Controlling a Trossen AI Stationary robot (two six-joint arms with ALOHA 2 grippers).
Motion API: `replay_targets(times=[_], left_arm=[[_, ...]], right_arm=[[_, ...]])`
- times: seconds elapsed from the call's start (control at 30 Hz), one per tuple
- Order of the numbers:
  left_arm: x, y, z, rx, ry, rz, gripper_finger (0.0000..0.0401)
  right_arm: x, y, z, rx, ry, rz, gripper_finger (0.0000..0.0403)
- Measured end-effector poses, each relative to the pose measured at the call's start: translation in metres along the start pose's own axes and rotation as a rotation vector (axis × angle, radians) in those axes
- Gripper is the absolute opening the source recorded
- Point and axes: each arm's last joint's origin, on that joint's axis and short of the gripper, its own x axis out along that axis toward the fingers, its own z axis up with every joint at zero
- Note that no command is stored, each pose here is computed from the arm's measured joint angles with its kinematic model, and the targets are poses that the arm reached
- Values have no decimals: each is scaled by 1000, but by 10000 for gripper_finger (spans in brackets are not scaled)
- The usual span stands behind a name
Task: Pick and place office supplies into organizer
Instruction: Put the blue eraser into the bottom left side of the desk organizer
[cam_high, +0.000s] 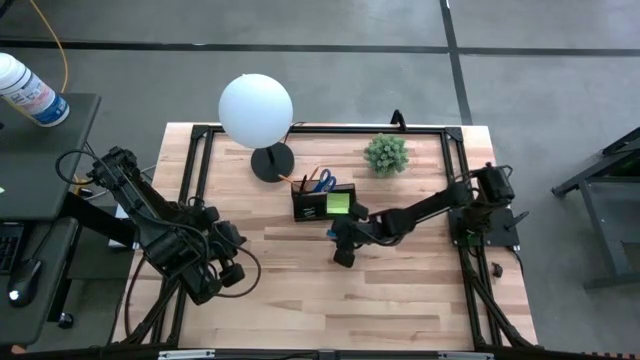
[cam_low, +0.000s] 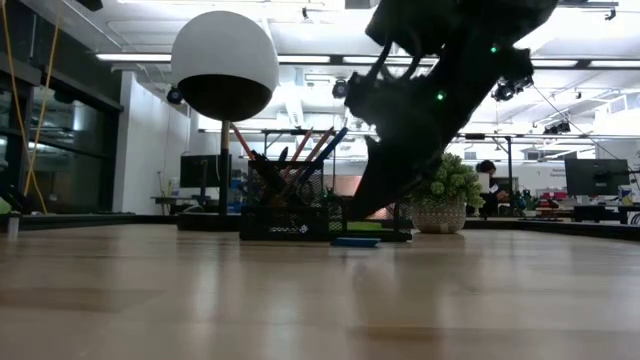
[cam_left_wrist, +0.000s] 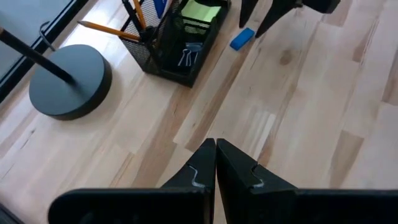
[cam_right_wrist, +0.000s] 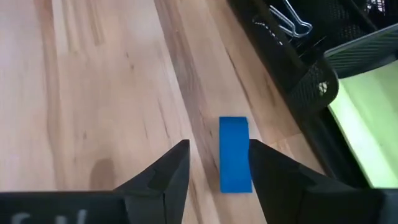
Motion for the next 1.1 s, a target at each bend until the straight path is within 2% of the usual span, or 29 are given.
replay_targets(times=[0.23, 0.43, 0.73, 1.1], left_arm=[[0, 0, 0, 0, 0, 1, 3], [0, 0, 0, 0, 0, 1, 3], [0, 0, 0, 2, -5, 2, 3], [0, 0, 0, 7, -7, 2, 3]], right_arm=[[5, -8, 1, -21, -1, -37, 150], [9, -12, -1, -60, 38, -14, 159], [11, -13, -4, -57, 61, -39, 179], [16, -13, -8, -53, 79, -39, 173]])
